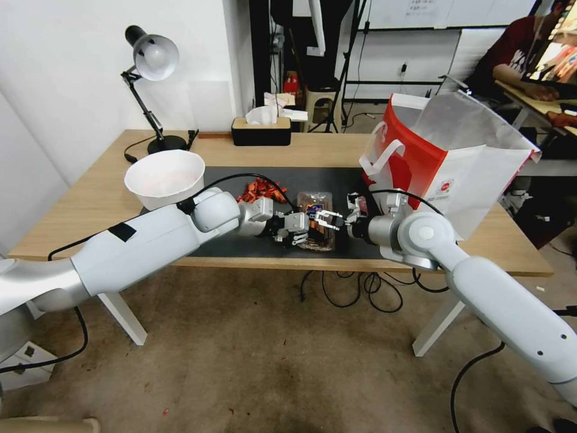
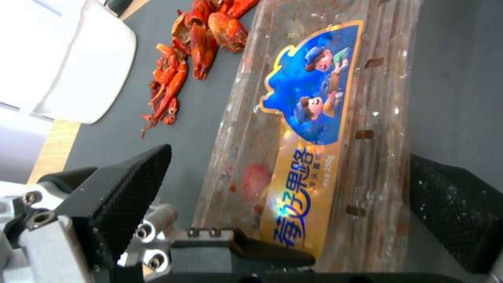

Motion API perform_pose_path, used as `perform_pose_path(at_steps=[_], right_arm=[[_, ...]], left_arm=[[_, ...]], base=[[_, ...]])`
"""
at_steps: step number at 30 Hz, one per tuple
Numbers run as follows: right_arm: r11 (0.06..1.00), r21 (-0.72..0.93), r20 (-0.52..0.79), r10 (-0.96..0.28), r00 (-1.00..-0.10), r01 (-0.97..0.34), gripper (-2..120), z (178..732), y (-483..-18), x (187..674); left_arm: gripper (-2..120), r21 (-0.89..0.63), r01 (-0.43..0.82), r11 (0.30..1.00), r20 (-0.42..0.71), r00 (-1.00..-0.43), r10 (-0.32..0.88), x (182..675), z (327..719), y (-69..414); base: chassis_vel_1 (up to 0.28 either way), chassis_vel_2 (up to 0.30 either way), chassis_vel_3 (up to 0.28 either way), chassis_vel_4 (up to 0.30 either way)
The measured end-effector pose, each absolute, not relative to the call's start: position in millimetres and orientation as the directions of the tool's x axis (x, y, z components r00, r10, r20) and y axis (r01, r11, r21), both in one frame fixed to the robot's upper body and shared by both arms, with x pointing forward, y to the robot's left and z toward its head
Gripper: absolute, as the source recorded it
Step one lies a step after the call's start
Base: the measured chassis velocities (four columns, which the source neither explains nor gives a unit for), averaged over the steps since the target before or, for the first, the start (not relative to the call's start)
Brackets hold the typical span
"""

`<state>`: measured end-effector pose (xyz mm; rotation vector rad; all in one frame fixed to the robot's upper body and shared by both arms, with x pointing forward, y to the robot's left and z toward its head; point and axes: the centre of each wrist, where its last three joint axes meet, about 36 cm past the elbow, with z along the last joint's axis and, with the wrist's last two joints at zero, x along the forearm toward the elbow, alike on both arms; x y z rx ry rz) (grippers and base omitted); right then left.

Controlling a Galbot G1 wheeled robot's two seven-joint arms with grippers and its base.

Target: Close the disposable takeout box, then place it into the delivery bag.

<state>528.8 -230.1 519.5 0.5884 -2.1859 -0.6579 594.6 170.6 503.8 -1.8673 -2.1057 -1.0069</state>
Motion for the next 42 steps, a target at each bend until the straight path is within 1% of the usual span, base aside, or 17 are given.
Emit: perform_pose_path(at_steps=[14,16,17,19,20,22,23,24,26,27,29,31,34,35,39,40,42], right_arm=[[0.772,0.614,0.566,-0.576,-0.590,-0.165,100,515,-223,541],[0.778,0.609,0.577,-0.566,-0.589,-0.150,92,513,-223,542],[0.778,0.609,0.577,-0.566,-0.589,-0.150,92,513,-223,542],[0.784,0.605,0.586,-0.557,-0.589,-0.140,85,511,-224,541],[0.784,0.605,0.586,-0.557,-0.589,-0.140,85,511,-224,541],[0.788,0.601,0.591,-0.550,-0.590,-0.132,76,510,-226,541],[0.788,0.601,0.591,-0.550,-0.590,-0.132,76,510,-226,541],[0.794,0.595,0.599,-0.541,-0.591,-0.124,68,509,-228,541],[0.798,0.592,0.604,-0.533,-0.592,-0.115,58,508,-231,540],[0.798,0.592,0.604,-0.533,-0.592,-0.115,58,508,-231,540],[0.799,0.591,0.607,-0.529,-0.593,-0.107,48,507,-234,539],[0.800,0.591,0.609,-0.527,-0.593,-0.104,45,507,-235,539],[0.802,0.590,0.616,-0.521,-0.591,-0.092,32,503,-239,537],[0.802,0.590,0.616,-0.521,-0.591,-0.092,32,503,-239,537],[0.803,0.592,0.624,-0.515,-0.588,-0.075,13,497,-242,534],[0.803,0.592,0.624,-0.515,-0.588,-0.075,13,497,-242,534],[0.803,0.592,0.625,-0.513,-0.588,-0.071,7,495,-243,533]], left_arm=[[0,0.377,0.926,-0.008,0.514,-0.201,0.834,596,503,166],[0,0.376,0.927,-0.011,0.512,-0.198,0.836,596,502,165],[0,0.376,0.927,-0.011,0.512,-0.198,0.836,596,502,165],[0,0.375,0.927,-0.011,0.510,-0.196,0.838,597,502,165],[0,0.375,0.927,-0.011,0.510,-0.196,0.838,597,502,165],[0,0.375,0.927,-0.011,0.509,-0.196,0.838,597,503,166],[0,0.375,0.927,-0.011,0.509,-0.196,0.838,597,503,166],[0,0.376,0.927,-0.011,0.508,-0.196,0.839,597,503,166],[0,0.376,0.927,-0.010,0.507,-0.197,0.839,597,503,167],[0,0.376,0.927,-0.010,0.507,-0.197,0.839,597,503,167],[0,0.376,0.927,-0.009,0.507,-0.197,0.839,597,503,167],[0,0.376,0.926,-0.009,0.507,-0.197,0.839,597,504,167],[0,0.376,0.926,-0.007,0.505,-0.199,0.840,597,504,169],[0,0.376,0.926,-0.007,0.505,-0.199,0.840,597,504,169],[0,0.378,0.926,-0.003,0.499,-0.201,0.843,597,505,169],[0,0.378,0.926,-0.003,0.499,-0.201,0.843,597,505,169],[0,0.379,0.925,0.001,0.495,-0.204,0.844,596,505,169]], base=[[0.000,0.000,0.000,0.000],[0.000,0.000,0.000,0.000],[0.000,0.000,0.000,0.000],[0.000,0.000,0.000,0.000],[0.000,0.000,0.000,0.000],[0.000,0.000,0.000,0.000],[0.000,0.000,0.000,0.000],[0.000,0.000,0.000,0.000],[0.000,0.000,0.000,0.000],[0.000,0.000,0.000,0.000],[0.000,0.000,0.000,0.000],[0.000,0.000,0.000,0.000],[0.000,0.000,0.000,0.000],[0.000,0.000,0.000,0.000],[0.000,0.000,0.000,0.000],[0.000,0.000,0.000,0.000],[0.000,0.000,0.000,0.000]])
